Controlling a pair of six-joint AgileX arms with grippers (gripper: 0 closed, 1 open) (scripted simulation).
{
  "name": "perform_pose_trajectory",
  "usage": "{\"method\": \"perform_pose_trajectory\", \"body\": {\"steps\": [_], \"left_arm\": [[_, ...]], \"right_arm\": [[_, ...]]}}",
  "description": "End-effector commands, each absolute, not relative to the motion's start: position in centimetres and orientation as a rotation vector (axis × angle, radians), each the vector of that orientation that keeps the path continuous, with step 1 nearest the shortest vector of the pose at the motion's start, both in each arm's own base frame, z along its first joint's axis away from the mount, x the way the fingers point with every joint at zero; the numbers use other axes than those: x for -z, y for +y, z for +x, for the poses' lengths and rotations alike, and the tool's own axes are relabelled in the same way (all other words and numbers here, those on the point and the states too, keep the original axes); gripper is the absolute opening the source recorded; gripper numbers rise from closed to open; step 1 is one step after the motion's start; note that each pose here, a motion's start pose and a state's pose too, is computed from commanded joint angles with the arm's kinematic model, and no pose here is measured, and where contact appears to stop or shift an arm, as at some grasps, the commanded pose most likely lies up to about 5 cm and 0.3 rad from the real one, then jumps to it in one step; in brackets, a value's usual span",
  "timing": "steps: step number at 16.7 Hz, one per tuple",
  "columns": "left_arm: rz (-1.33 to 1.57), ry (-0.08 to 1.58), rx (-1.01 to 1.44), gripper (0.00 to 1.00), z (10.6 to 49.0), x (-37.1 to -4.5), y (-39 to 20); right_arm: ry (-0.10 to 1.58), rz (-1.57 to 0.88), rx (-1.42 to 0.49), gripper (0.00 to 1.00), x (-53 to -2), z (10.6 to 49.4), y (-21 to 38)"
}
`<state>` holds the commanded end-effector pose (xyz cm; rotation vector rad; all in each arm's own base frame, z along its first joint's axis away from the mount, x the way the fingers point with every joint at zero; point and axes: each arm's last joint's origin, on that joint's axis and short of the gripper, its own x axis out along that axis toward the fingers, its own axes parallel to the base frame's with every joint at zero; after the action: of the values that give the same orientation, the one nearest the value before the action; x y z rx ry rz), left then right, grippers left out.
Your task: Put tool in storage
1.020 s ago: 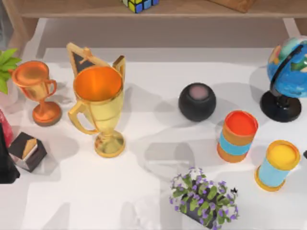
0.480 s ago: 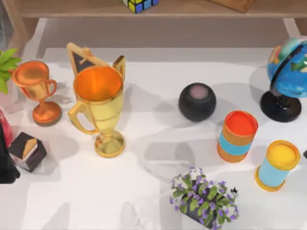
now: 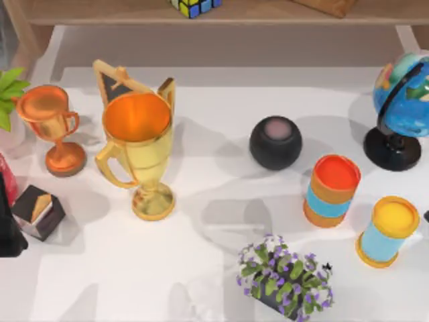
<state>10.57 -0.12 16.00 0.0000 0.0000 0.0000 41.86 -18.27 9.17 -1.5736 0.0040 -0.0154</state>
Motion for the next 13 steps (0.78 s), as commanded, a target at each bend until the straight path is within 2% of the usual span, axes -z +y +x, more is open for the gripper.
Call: {"method": "perform_pose_trajectory", "body": {"steps": [6,13], "left_arm": [[0.0,0.0,0.0,1.0,10.6,-16.0,-0.1],[0.0,0.0,0.0,1.0,10.6,-16.0,-0.1]], "right_arm": [[0.018,-1.564,0.003,0.0,-8.7,36.9,-18.1],[0.013,-1.567,0.006,0.0,-8.7,36.2,-18.1]]}}
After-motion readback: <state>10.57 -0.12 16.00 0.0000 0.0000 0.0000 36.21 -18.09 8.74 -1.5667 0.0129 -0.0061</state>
